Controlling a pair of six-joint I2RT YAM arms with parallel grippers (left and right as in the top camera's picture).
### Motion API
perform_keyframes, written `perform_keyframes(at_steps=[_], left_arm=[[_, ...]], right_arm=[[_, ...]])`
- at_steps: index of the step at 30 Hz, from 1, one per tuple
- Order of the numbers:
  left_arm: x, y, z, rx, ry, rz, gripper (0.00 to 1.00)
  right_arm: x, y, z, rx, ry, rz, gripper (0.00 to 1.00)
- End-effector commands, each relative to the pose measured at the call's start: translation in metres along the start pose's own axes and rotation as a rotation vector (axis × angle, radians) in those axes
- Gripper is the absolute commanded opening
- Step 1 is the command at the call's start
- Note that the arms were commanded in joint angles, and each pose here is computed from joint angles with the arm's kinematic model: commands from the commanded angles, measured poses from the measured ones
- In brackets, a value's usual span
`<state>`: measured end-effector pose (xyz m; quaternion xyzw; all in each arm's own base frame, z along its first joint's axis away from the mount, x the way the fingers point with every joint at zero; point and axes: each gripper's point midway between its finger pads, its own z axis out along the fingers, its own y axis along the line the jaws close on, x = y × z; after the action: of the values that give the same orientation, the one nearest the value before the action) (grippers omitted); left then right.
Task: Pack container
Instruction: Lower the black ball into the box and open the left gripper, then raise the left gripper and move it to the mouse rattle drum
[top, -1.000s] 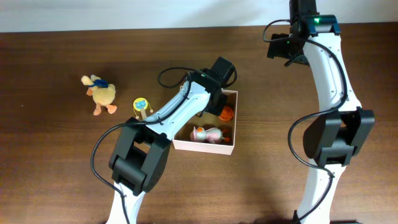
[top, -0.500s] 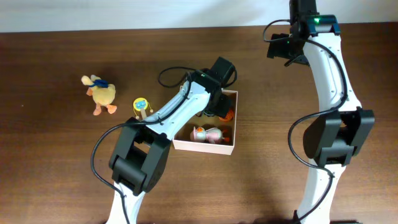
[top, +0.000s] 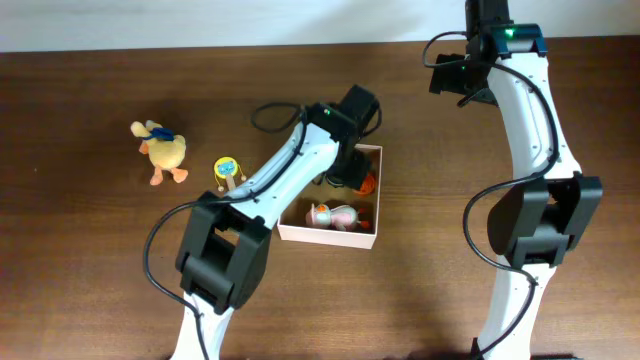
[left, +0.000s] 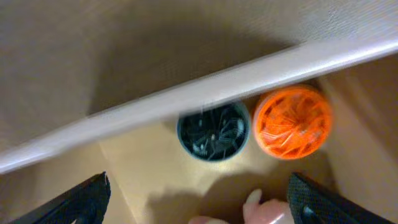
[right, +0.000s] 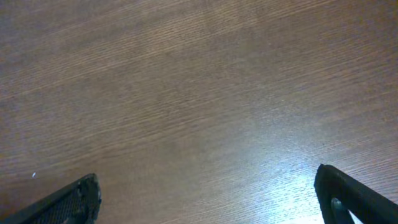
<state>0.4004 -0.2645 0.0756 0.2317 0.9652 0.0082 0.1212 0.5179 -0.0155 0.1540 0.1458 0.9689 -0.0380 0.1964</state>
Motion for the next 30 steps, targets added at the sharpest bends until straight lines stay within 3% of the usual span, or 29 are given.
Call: perform_keyframes(at_steps=[1, 11, 13, 19, 24, 30], left_arm=[[-0.027, 0.003, -0.035, 0.000, -0.088, 0.023, 0.93], [-0.051, 0.038, -0.117, -0.099, -0.221, -0.018, 0.93], [-0.049, 0.075, -0.130, -0.167, -0.241, -0.150, 0.94], [-0.021, 0.166, -0.126, -0.221, -0.171, -0.479, 0.94], [0.013, 0.222, -0.115, -0.241, -0.071, -0.631, 0.94], [0.042, 0.229, -0.086, -0.201, 0.074, -0.746, 0.94]], right_arm=[[0.002, -0.002, 0.003, 0.005, 0.008, 0.010, 0.99], [0.002, -0.002, 0.003, 0.005, 0.008, 0.010, 0.99], [0.002, -0.002, 0.003, 0.005, 0.008, 0.010, 0.99], [0.002, -0.002, 0.003, 0.005, 0.008, 0.010, 0.99], [0.002, -0.002, 0.003, 0.005, 0.008, 0.010, 0.99], [0.002, -0.002, 0.003, 0.005, 0.008, 0.010, 0.99]])
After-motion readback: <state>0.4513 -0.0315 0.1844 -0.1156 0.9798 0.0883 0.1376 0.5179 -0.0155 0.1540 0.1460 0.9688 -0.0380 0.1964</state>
